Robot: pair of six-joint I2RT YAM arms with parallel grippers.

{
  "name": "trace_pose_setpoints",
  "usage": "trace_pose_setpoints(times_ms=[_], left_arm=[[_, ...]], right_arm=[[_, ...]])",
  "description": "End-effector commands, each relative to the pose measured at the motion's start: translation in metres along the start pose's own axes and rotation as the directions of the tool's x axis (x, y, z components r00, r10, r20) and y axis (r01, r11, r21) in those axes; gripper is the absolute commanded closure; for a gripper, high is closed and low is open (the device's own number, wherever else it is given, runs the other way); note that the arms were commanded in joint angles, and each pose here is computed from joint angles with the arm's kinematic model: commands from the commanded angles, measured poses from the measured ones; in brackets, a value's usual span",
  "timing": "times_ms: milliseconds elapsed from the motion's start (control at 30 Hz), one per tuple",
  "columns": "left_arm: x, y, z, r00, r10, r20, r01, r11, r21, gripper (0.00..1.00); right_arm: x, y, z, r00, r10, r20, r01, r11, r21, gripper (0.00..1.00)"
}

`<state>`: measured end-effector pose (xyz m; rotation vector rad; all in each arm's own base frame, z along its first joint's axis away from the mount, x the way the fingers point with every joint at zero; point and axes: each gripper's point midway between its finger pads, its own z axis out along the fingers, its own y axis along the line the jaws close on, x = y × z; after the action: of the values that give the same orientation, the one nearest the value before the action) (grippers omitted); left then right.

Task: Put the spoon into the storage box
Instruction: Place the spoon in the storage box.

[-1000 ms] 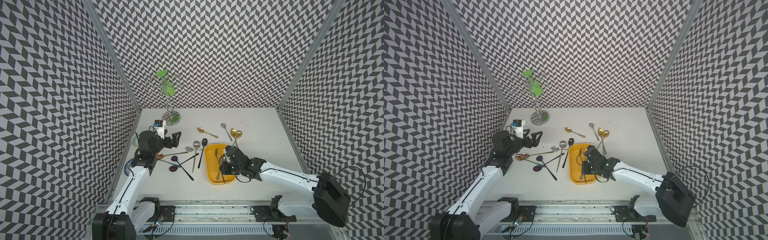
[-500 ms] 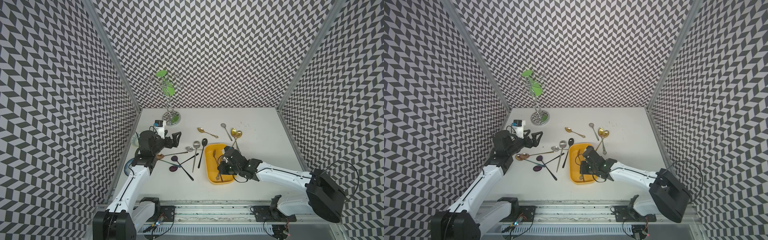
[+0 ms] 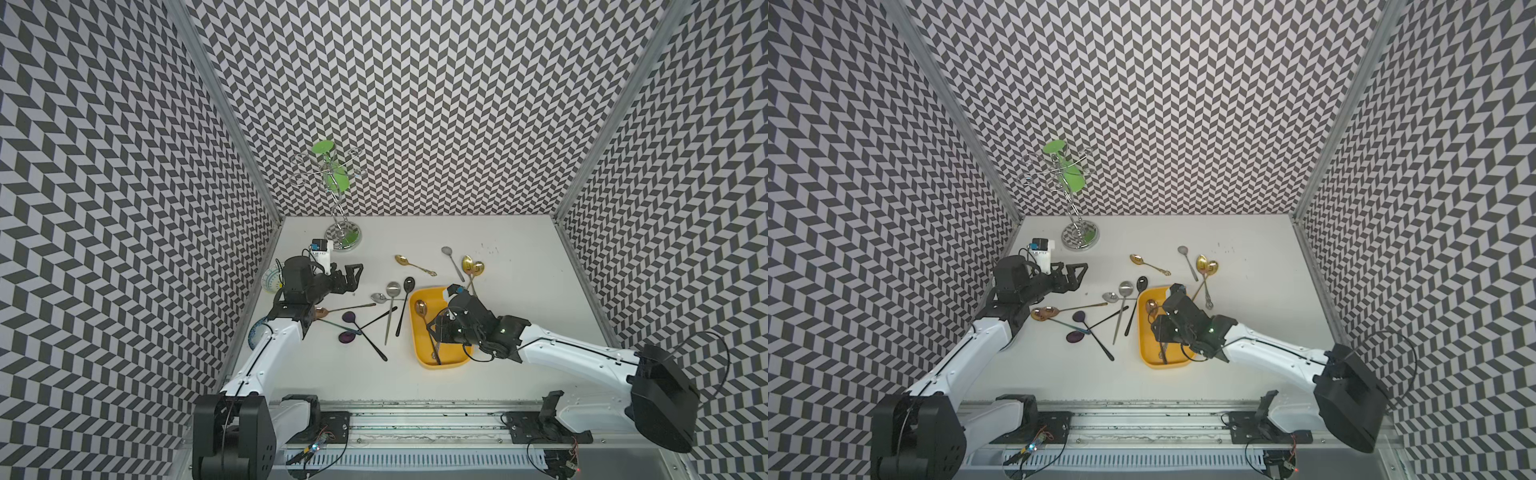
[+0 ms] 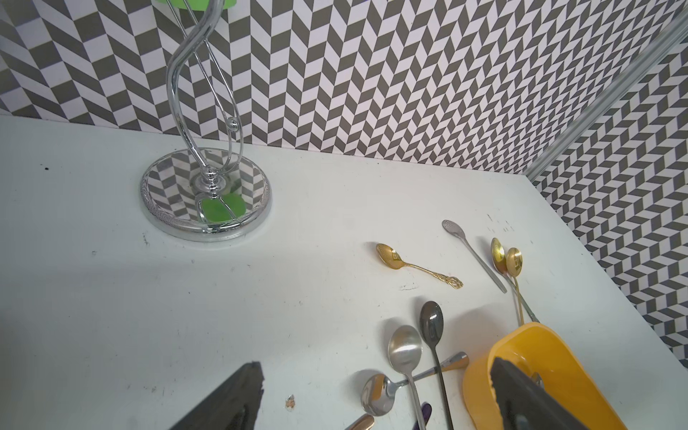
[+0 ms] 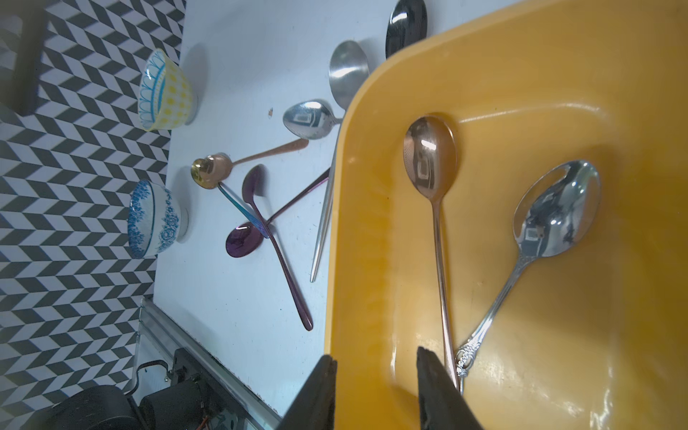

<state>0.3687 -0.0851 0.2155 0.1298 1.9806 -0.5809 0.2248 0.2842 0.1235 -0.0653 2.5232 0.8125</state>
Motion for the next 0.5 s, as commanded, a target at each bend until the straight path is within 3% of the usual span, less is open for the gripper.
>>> trace_pose_setpoints(times_ms=[0, 233, 467], left_arm=[[-0.019, -0.004, -0.001, 0.999, 0.007, 0.031, -0.007, 1.0, 0.016, 0.0], [-0.027, -0.006, 0.004, 1.0, 0.003, 0.021, -0.003, 1.0, 0.028, 0.0], [-0.035, -0.01, 0.019, 1.0, 0.003, -0.011, -0.002, 0.999, 0.04, 0.0]], right_arm=[[-0.023, 0.014, -0.021, 0.995, -0.035, 0.098, 0.038, 0.999, -0.027, 0.58], [-0.048, 0.009, -0.057, 0.967, -0.114, 0.229, 0.108, 0.993, 0.037, 0.43], [-0.076, 0.0, -0.108, 0.904, -0.214, 0.369, 0.17, 0.974, 0.149, 0.22]])
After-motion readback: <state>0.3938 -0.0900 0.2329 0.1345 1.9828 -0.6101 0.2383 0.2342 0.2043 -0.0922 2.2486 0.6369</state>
